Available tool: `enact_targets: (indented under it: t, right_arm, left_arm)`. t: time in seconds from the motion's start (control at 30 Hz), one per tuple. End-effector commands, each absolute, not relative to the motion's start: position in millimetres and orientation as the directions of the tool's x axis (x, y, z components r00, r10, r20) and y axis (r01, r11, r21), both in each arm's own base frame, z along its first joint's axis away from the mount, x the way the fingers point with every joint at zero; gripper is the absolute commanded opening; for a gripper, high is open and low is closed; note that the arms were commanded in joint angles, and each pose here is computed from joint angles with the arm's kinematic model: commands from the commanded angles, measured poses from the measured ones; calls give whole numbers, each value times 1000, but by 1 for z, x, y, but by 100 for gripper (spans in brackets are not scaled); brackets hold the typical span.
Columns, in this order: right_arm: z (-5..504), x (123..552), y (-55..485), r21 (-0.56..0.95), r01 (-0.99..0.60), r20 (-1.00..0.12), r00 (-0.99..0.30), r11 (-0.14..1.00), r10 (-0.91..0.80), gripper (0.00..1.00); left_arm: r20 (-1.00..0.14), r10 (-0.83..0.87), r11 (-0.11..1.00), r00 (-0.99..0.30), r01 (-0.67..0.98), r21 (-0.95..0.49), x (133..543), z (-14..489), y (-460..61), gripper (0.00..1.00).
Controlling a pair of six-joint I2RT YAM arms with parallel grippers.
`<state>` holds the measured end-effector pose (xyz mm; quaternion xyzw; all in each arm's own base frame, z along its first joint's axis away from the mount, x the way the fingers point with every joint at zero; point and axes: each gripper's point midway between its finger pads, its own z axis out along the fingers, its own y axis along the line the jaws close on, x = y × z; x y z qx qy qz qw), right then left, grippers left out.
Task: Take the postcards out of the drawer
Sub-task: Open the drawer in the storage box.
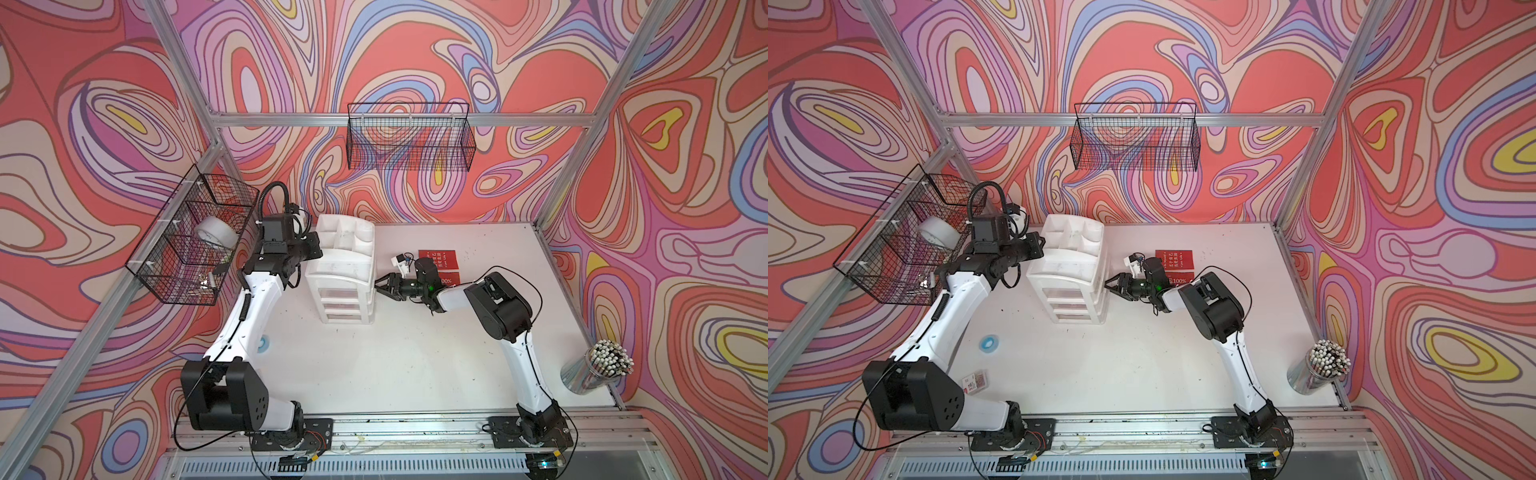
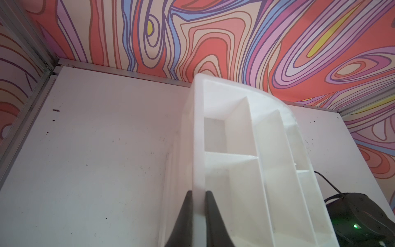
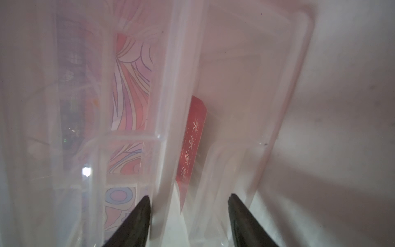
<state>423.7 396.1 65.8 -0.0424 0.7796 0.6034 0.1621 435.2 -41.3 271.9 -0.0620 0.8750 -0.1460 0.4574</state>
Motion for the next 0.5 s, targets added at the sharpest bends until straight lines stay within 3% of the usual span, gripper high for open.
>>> enact_targets:
  t: [0.0, 0.47]
  right_arm:
    - [65, 416, 411, 933, -270, -303, -946, 238, 113, 59]
    - [70, 406, 424, 960, -248, -264, -956, 128, 129, 58]
  left_arm:
    - [-694, -252, 950, -674, -35, -311, 419, 233, -39, 0]
    - [-696, -251, 950, -673, -31, -312, 417, 232, -39, 0]
